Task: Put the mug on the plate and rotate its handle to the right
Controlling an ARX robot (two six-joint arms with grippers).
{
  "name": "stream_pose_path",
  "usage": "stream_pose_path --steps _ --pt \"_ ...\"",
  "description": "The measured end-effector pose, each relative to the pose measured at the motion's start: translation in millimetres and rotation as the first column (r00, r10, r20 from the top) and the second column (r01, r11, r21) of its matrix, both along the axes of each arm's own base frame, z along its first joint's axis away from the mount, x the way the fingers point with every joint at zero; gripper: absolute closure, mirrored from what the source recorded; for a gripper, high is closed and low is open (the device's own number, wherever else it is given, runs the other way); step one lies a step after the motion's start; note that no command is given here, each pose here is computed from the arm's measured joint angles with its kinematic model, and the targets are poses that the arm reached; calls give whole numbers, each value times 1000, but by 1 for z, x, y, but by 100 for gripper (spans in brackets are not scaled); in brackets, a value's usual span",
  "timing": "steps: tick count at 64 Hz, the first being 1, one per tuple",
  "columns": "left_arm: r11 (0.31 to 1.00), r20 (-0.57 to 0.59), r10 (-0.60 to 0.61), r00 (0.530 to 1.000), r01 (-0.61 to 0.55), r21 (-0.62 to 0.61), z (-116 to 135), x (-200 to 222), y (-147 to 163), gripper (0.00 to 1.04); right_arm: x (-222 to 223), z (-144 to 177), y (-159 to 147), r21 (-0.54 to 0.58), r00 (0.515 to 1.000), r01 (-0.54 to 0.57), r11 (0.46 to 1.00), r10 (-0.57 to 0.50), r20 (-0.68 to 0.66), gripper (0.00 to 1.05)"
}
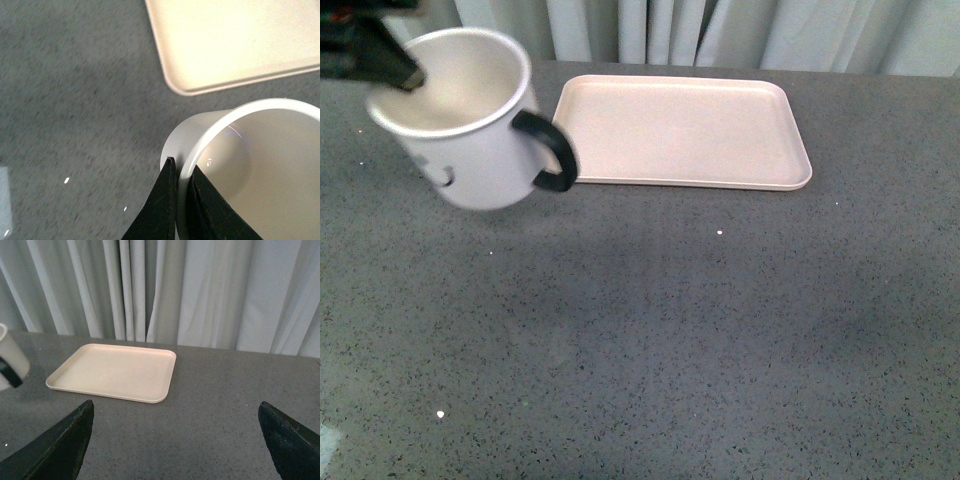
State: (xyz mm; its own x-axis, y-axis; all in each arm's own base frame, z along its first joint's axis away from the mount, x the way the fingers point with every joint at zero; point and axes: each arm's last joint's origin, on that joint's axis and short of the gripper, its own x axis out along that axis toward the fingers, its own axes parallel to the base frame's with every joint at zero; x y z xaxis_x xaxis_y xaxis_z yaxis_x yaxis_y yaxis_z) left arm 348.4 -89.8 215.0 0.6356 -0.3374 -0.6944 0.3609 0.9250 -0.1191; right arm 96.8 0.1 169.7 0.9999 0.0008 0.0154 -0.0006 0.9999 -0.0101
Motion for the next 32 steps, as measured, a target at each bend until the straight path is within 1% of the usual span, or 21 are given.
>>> stream_pose_path --steps 7,10,15,22,32 --pt "1000 -9 -14 1000 14 -7 4 17 -22 103 0 0 0 0 1000 0 1000 0 0 9" --pt "1000 -16 -23 1000 22 -15 5 29 -37 103 0 0 0 0 1000 0 1000 0 0 9" --pt "999 -22 -4 1000 3 -39 3 47 -49 103 0 0 0 0 1000 0 1000 0 0 9" --pt "998 -21 44 999 -45 -45 1 55 -50 103 0 0 0 0 1000 0 1000 0 0 9" --pt "997 -26 56 998 -57 -55 1 55 -50 103 0 0 0 0 1000 0 1000 0 0 9"
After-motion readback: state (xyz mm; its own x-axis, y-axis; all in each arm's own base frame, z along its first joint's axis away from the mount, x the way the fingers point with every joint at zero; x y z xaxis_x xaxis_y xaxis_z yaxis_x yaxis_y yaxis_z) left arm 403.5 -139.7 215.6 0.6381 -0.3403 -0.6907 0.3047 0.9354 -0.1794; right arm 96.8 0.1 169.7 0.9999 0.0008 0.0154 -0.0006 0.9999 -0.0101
